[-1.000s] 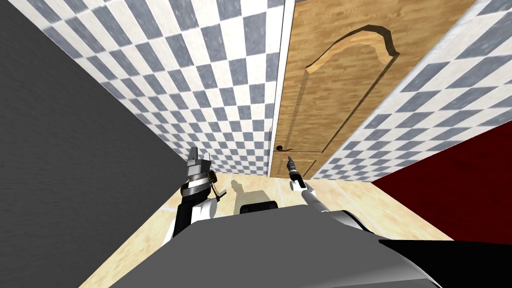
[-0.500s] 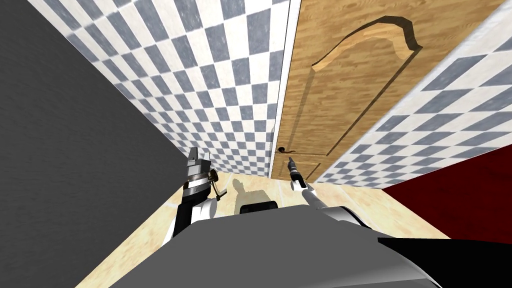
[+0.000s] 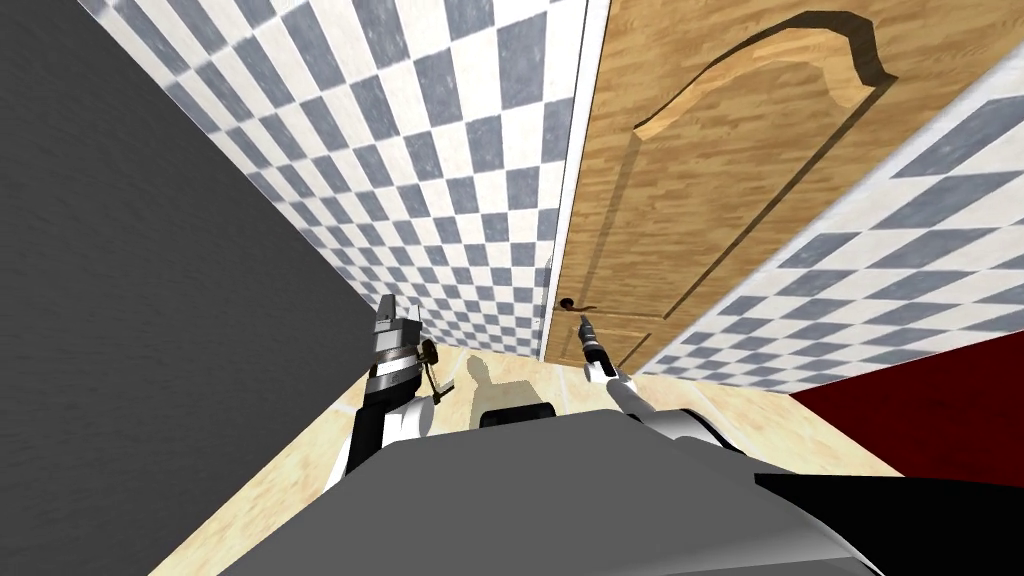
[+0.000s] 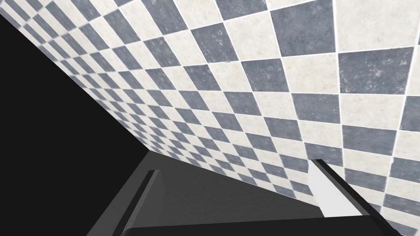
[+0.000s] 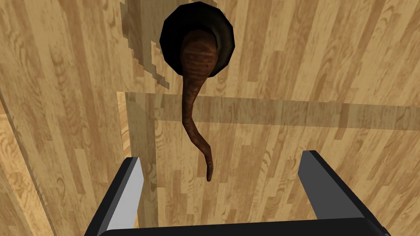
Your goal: Pull the door open
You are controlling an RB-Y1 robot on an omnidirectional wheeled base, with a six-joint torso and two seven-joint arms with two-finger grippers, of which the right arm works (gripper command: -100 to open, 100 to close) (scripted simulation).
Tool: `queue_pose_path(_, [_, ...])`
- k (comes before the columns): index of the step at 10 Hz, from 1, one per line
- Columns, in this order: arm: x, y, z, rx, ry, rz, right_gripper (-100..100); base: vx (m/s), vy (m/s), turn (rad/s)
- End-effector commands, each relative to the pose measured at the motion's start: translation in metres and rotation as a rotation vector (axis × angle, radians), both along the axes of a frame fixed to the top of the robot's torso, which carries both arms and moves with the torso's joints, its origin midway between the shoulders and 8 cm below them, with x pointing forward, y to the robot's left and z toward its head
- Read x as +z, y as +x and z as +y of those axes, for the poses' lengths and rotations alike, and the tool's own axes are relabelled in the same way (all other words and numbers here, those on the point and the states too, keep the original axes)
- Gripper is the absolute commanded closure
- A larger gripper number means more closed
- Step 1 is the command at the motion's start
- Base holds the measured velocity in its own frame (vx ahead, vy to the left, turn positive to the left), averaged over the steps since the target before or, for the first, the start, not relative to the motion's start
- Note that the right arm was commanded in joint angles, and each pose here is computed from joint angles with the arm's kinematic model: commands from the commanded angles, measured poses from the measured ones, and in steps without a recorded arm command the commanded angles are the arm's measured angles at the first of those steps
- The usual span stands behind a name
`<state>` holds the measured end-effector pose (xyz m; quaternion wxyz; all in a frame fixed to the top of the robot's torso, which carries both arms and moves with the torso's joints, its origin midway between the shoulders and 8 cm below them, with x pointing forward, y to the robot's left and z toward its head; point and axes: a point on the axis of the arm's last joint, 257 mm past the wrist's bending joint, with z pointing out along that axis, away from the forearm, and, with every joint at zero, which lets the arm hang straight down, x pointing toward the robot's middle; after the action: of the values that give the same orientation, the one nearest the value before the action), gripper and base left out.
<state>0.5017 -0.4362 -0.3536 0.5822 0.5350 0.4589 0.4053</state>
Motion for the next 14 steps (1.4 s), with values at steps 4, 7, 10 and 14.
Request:
queue_pose_path(4, [-0.001, -0.022, -0.038, -0.048, 0.002, 0.000, -100, 0.200, -0.023, 0.101])
queue_pose_path(7, [-0.001, -0.034, -0.059, -0.074, 0.002, 0.000, -100, 0.179, -0.026, 0.093])
queue_pose_path(10, [-0.002, -0.031, -0.054, -0.069, 0.002, 0.001, 100, 0.013, -0.003, -0.001])
queue_pose_path(14, [-0.002, -0.031, -0.054, -0.069, 0.002, 0.001, 100, -0.012, 0.002, 0.002])
